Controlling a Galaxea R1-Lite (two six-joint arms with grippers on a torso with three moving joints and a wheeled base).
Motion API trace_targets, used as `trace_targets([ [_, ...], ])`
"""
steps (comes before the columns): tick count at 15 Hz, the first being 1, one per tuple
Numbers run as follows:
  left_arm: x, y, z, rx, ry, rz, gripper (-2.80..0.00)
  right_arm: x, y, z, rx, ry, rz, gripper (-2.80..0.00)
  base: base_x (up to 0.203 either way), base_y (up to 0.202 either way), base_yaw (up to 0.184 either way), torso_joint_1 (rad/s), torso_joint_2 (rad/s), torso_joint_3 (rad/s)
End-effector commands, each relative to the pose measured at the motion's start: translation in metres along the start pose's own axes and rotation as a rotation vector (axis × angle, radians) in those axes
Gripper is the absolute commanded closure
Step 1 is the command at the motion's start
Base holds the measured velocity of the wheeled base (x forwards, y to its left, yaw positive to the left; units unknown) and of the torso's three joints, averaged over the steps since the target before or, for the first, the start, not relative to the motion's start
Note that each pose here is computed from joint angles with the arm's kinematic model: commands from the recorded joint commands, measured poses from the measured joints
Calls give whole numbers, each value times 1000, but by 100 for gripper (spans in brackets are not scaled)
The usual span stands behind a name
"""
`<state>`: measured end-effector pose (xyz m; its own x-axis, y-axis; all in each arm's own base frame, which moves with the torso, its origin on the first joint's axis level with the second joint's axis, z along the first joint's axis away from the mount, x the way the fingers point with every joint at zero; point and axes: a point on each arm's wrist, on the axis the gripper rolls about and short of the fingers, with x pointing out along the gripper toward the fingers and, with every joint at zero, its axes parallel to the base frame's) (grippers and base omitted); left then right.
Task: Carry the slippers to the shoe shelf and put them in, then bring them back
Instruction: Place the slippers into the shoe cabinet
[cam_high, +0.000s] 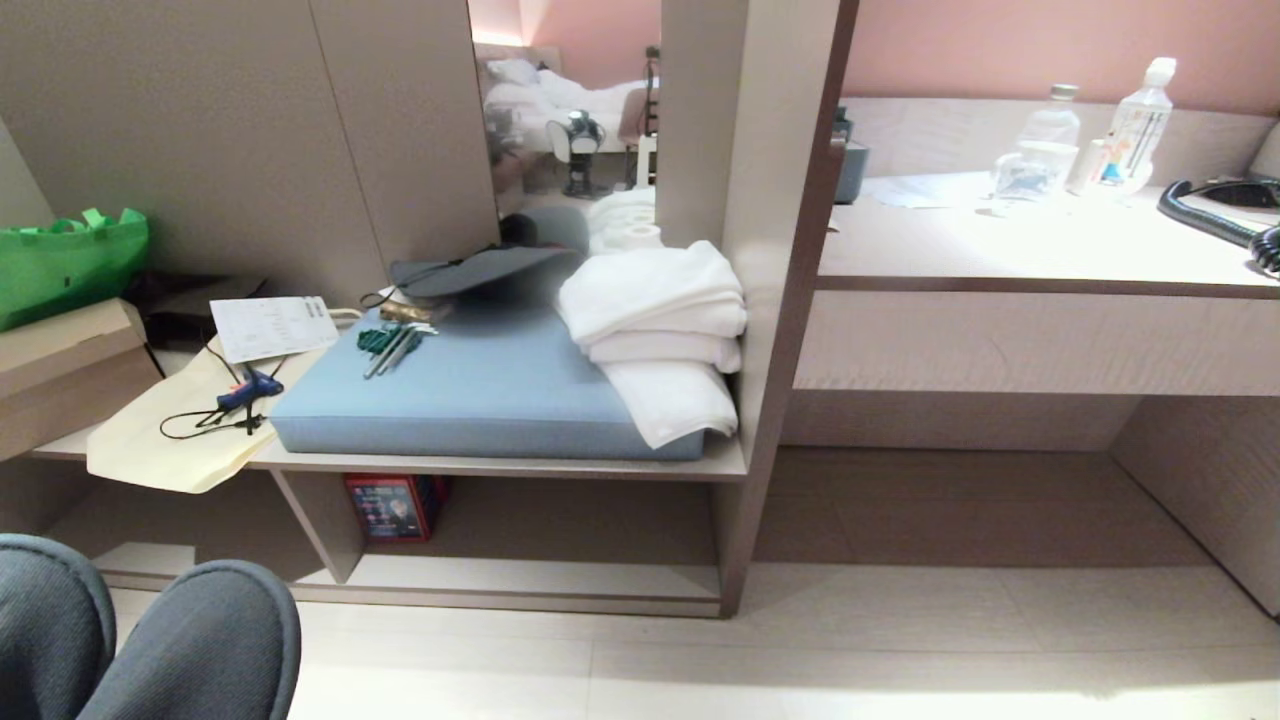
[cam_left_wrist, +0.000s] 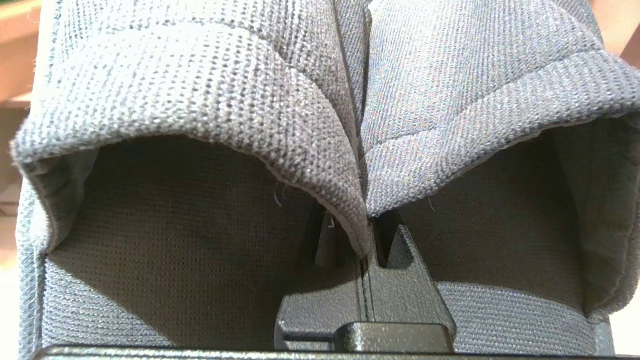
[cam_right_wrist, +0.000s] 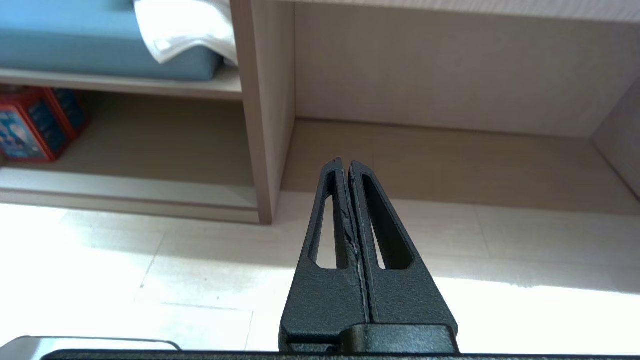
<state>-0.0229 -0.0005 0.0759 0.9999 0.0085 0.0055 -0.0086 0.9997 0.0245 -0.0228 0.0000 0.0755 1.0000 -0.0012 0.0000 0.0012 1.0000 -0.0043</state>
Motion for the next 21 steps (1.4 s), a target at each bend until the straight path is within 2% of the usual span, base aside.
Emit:
trace_targets([
  [1, 0, 0, 0, 0, 2, -1, 0, 0, 0, 0, 0, 0, 1, 0, 0, 0, 0, 6, 4, -200],
  [21, 0, 0, 0, -6, 1, 1, 0, 0, 0, 0, 0, 0, 1, 0, 0, 0, 0, 5, 2, -198],
])
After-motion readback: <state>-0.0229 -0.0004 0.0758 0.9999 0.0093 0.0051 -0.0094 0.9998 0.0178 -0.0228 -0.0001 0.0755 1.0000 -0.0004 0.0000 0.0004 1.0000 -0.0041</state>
